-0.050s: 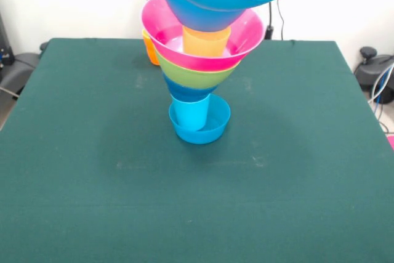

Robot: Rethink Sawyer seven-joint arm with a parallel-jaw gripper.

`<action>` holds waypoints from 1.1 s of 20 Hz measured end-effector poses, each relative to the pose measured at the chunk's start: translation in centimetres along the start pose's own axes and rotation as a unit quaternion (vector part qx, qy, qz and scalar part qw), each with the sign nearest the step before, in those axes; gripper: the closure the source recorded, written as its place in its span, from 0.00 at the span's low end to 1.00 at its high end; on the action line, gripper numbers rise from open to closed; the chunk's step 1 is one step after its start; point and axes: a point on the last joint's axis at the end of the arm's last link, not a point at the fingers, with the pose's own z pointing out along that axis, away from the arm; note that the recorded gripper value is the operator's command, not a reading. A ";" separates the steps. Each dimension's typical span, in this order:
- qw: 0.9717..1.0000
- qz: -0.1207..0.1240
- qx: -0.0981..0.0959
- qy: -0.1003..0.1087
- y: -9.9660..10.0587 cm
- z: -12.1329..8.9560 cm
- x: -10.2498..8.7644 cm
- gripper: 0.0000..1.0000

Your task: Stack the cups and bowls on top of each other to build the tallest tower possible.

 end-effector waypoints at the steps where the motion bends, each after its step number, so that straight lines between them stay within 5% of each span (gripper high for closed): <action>1: 1.000 0.000 0.000 0.000 0.0 0.0 0.1 1.00; 22: 1.000 0.005 -0.002 0.002 -1.7 -0.4 1.6 1.00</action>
